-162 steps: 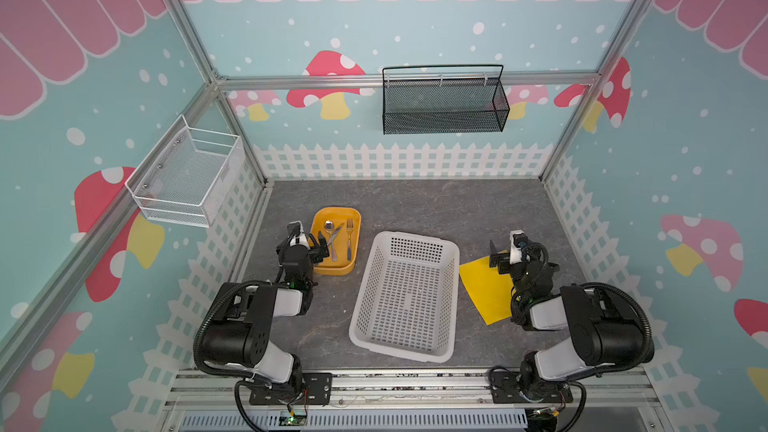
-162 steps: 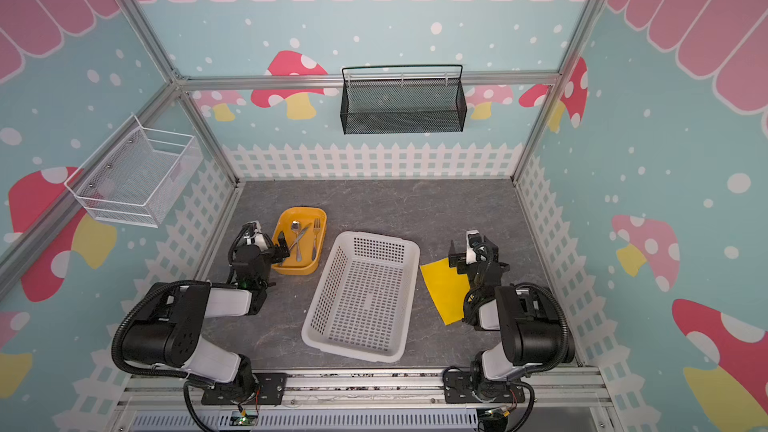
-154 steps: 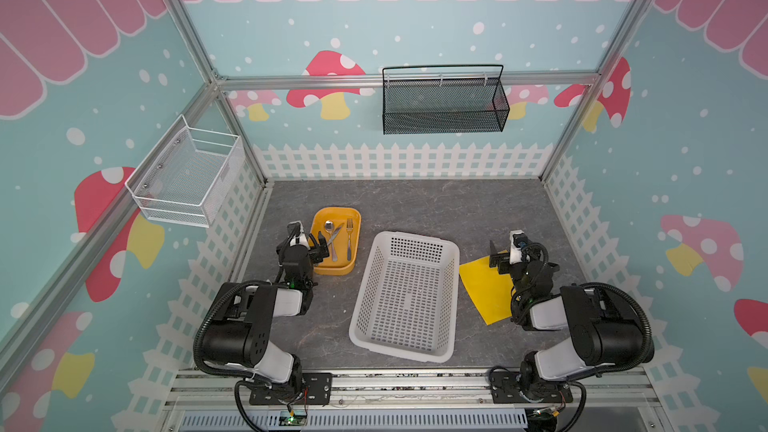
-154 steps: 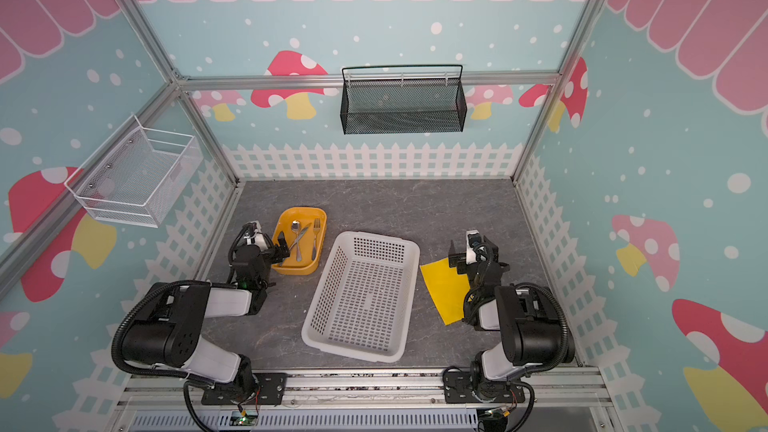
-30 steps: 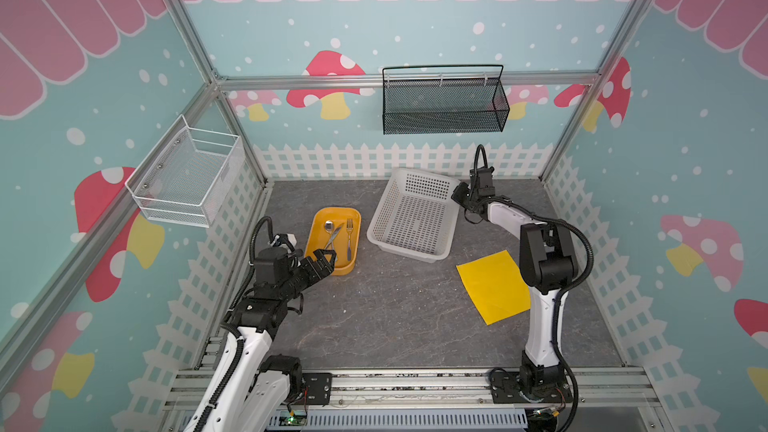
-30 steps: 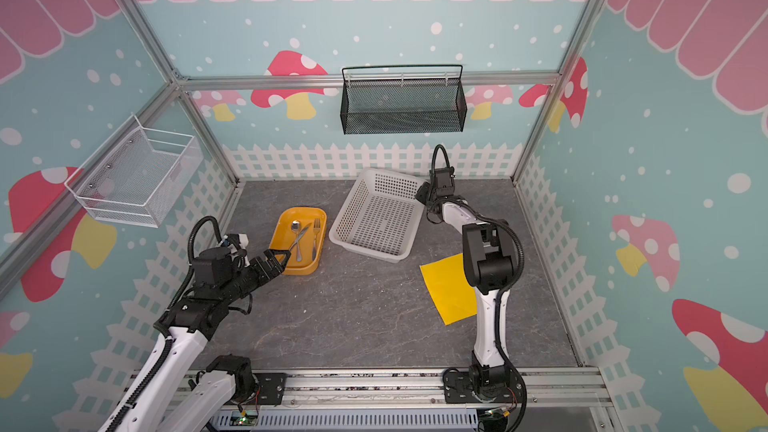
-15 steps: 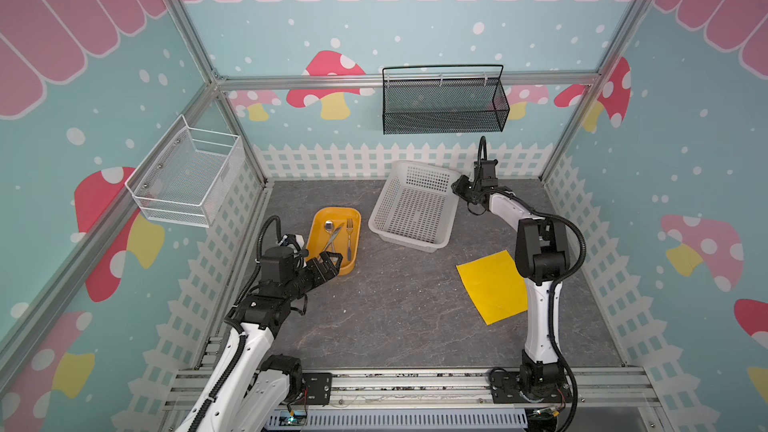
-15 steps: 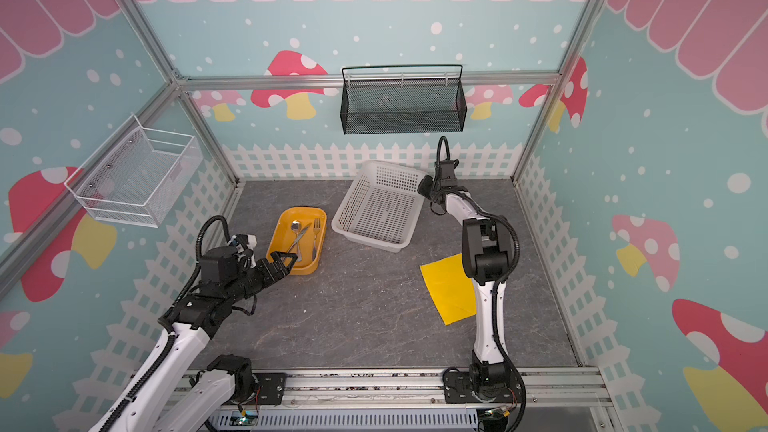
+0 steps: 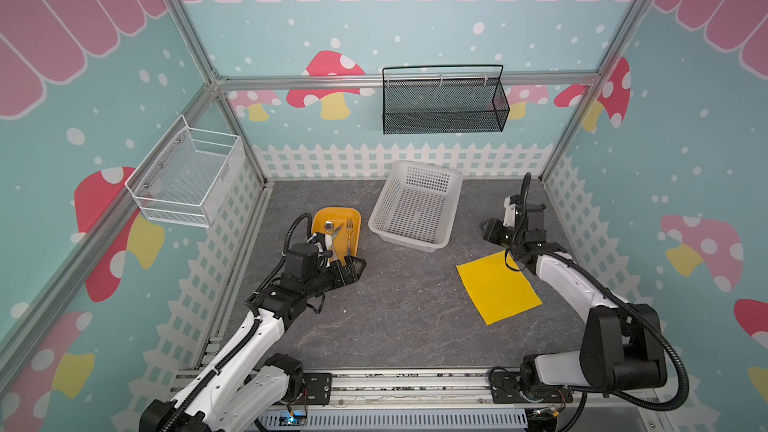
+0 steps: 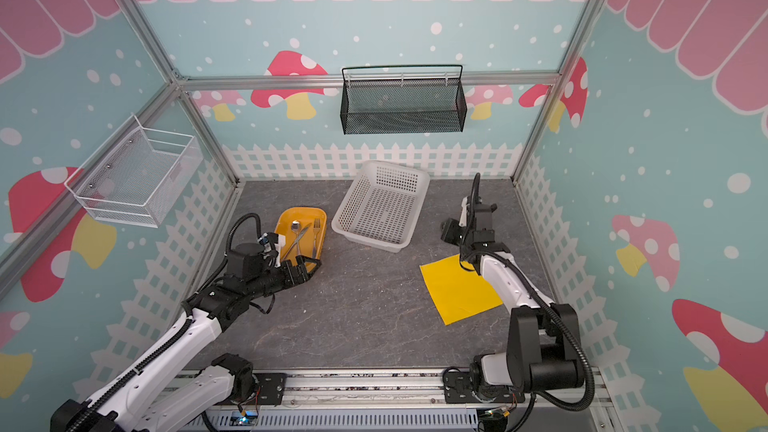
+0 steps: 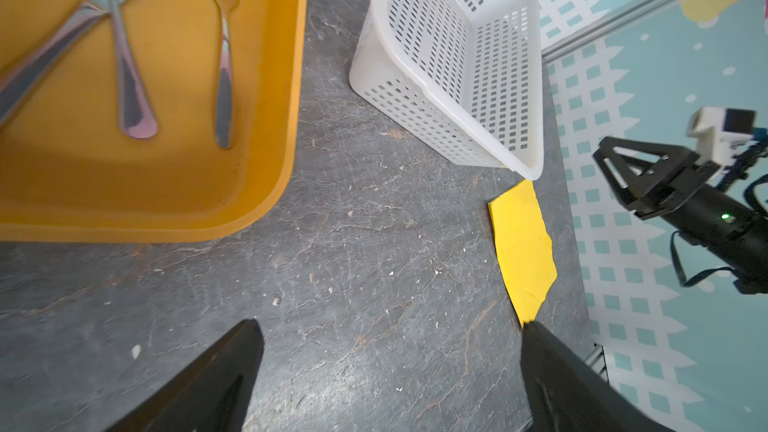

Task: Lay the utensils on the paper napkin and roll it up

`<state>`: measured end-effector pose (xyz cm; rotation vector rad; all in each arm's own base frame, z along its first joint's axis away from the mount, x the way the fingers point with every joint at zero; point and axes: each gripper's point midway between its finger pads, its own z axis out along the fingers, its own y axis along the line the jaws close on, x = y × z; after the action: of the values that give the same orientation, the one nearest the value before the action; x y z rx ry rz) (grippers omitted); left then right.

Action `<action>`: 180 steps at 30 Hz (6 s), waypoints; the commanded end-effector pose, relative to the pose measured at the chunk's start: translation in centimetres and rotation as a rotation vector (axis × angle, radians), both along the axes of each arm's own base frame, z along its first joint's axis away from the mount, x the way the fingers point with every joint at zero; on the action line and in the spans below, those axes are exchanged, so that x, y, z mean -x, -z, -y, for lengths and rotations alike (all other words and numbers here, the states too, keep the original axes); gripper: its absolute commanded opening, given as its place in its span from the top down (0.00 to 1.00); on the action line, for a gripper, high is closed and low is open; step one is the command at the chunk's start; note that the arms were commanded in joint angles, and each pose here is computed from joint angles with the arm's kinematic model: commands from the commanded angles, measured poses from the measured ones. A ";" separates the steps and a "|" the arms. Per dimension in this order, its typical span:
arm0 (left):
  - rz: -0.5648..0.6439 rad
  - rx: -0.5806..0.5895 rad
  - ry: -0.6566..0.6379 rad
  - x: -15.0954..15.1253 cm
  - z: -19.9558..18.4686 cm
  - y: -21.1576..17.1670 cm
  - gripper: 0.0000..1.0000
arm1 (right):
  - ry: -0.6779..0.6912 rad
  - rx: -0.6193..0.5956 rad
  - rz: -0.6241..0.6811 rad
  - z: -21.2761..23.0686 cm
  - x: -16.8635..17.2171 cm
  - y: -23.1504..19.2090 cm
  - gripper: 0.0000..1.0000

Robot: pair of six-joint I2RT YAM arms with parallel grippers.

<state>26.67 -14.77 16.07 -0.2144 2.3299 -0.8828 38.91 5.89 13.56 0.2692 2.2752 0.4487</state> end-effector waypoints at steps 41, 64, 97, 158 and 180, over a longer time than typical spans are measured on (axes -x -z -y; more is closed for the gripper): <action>-0.032 0.062 0.260 0.8 10.6 0.9 0.32 | -0.190 -0.382 -0.198 -14.9 13.5 6.5 0.60; -0.333 -0.087 0.425 5.3 20.5 11.8 0.60 | -0.280 -0.206 -0.336 -7.7 15.0 11.2 0.65; -0.388 -0.179 0.072 2.8 7.1 15.5 0.60 | -0.556 -0.304 -0.311 -16.2 15.2 7.8 0.56; -0.494 -0.161 -0.231 5.0 -4.8 10.4 0.47 | -0.327 0.039 -0.012 -9.7 2.8 -3.3 0.49; -0.544 -0.395 -0.101 -1.6 -8.5 8.4 0.66 | -0.981 -0.224 0.217 -21.4 10.8 -9.7 0.35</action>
<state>28.32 -6.71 8.00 -0.5279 2.8441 -0.3354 31.34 24.60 22.32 -0.5775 2.1051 1.0837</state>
